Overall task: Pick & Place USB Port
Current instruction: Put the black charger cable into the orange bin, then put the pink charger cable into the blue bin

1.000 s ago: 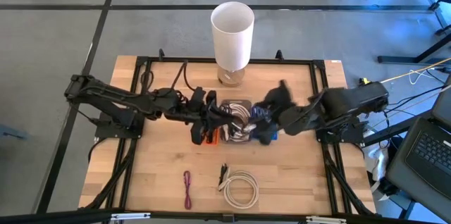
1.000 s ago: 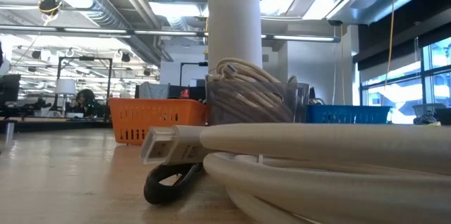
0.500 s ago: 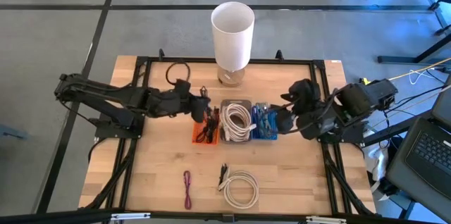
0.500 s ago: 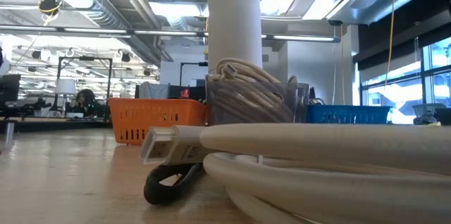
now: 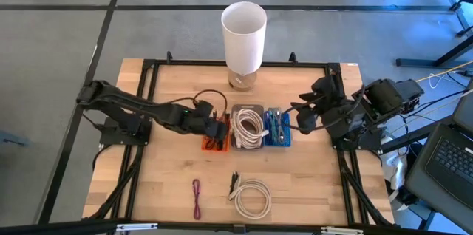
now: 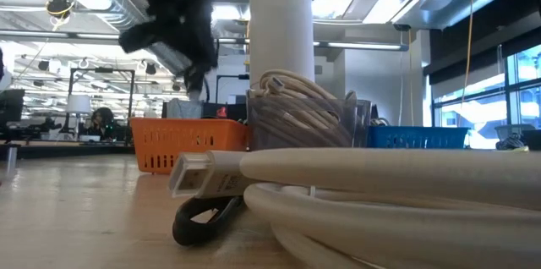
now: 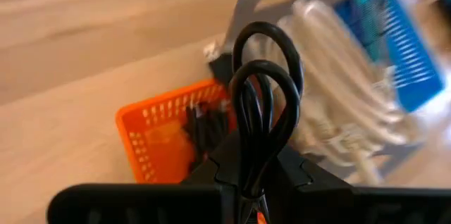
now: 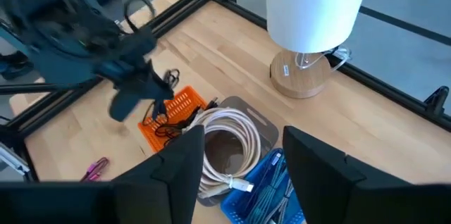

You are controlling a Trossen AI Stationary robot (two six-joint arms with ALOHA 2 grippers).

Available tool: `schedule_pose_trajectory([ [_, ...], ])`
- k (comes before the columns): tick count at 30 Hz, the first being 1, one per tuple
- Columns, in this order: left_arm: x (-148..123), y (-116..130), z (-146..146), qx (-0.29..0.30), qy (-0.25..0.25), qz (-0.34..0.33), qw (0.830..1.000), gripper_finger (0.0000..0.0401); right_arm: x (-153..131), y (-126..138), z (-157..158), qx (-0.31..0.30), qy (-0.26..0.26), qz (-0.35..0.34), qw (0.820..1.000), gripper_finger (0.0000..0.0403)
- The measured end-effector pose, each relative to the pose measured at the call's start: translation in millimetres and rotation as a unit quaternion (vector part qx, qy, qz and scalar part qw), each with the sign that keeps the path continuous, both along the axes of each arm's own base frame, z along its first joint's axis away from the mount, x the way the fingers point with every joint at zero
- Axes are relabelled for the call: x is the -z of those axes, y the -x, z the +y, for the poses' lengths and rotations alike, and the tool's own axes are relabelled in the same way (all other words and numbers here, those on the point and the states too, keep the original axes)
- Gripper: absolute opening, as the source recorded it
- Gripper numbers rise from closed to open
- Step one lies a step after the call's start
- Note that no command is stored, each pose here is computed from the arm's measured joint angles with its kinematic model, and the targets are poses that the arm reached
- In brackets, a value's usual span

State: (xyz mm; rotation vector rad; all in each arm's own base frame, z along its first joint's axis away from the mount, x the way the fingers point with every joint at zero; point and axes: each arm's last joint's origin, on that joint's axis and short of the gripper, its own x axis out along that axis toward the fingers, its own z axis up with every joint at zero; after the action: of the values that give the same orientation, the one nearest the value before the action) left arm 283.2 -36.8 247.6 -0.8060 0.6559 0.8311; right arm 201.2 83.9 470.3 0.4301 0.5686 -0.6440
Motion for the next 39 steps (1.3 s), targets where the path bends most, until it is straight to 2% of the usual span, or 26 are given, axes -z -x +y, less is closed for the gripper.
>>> schedule_pose_trajectory([
  [7, 40.7, -16.9, 1.2, -0.01, 0.025, 0.077, 0.997, 0.0024, -0.5, 0.9, -0.4, -0.006, 0.003, 0.003, 1.0, 0.0181],
  [19, 84.6, -38.3, 4.8, -0.035, 0.019, 0.107, 0.993, 0.0024, -0.3, 0.9, -0.2, -0.013, 0.004, 0.008, 1.0, 0.0176],
  [24, 91.0, -42.1, 6.0, -0.04, 0.012, 0.105, 0.994, 0.0027, -0.2, 0.9, 0.0, -0.015, 0.002, 0.009, 1.0, 0.0176],
  [28, 89.3, -41.7, 6.2, -0.044, 0.011, 0.098, 0.994, 0.007, -0.1, 0.9, 0.2, -0.017, -0.001, 0.011, 1.0, 0.0177],
  [35, 72.9, -36.2, 6.6, -0.032, 0.014, 0.086, 0.996, 0.0154, -0.1, 0.9, 0.2, -0.018, -0.001, 0.012, 1.0, 0.0177],
  [39, 61.8, -30.6, 6.7, -0.017, 0.023, 0.086, 0.996, 0.0188, -0.1, 0.9, 0.2, -0.019, 0.0, 0.012, 1.0, 0.0177],
])
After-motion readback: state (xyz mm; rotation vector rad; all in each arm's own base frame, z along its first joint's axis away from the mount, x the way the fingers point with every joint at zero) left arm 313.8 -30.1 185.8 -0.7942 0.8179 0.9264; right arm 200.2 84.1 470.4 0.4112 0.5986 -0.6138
